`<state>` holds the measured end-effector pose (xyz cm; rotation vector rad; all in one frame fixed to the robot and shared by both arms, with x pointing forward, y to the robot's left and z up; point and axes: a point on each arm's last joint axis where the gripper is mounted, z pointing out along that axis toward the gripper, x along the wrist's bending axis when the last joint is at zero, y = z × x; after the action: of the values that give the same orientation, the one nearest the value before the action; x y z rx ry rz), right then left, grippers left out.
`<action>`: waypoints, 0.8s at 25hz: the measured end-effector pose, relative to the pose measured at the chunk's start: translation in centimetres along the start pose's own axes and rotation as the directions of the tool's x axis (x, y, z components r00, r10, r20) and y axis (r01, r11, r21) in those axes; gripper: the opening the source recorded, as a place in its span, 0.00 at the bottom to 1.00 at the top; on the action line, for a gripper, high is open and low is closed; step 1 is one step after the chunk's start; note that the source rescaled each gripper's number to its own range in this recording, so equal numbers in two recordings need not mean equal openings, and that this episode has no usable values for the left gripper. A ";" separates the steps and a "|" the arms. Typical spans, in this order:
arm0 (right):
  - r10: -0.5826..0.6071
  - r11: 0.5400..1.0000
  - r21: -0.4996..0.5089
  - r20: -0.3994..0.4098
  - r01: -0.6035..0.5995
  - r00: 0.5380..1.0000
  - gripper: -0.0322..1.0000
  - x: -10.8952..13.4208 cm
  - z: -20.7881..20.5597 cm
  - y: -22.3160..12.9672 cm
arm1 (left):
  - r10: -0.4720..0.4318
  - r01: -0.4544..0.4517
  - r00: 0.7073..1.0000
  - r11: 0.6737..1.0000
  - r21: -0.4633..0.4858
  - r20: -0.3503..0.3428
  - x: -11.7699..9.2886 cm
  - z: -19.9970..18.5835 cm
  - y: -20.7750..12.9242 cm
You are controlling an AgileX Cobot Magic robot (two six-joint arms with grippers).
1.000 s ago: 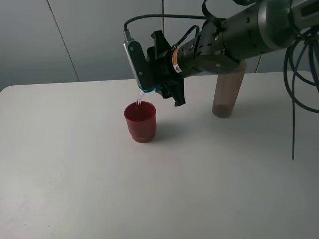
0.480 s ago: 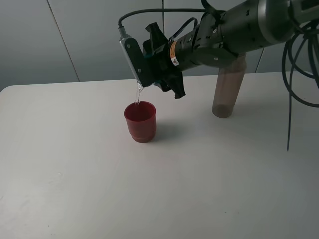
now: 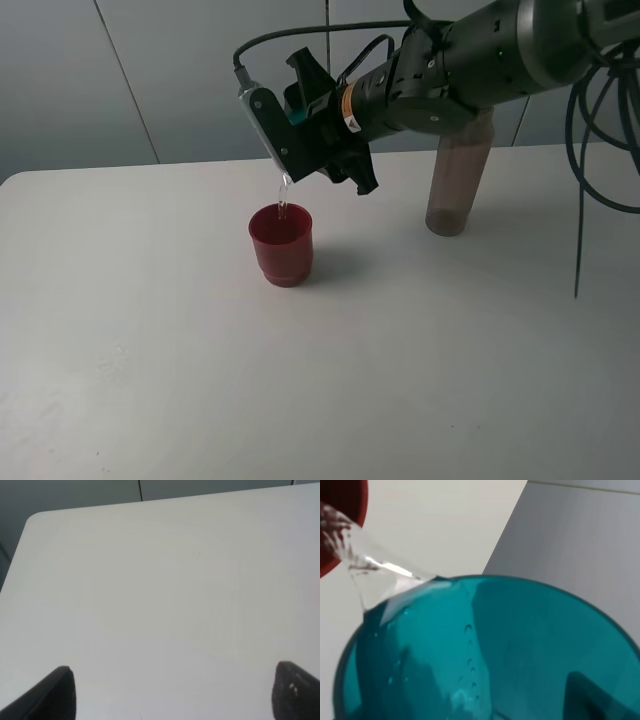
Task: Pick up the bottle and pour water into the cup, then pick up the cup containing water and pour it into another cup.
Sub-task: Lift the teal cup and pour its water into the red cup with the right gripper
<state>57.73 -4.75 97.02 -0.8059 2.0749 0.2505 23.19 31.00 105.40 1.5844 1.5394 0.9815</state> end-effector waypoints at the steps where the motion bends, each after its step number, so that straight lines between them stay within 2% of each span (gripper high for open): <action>1: -0.008 1.000 -0.003 0.004 0.008 1.000 0.14 0.0 0.0 0.0 | 0.000 0.000 1.000 1.000 0.000 0.000 0.0 0.0 0.0; 15: -0.138 0.990 -0.018 0.019 0.139 0.990 0.14 -0.2 0.0 0.5 | 0.000 0.000 1.000 1.000 0.000 0.000 0.0 0.0 0.0; 20: -0.166 0.985 -0.035 0.048 0.168 0.985 0.14 -0.4 0.0 0.7 | 0.000 0.000 1.000 1.000 0.000 0.000 0.0 0.0 0.0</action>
<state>57.44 -4.04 97.28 -0.9838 1.9528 0.2151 23.19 31.00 105.40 1.5844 1.5394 0.9815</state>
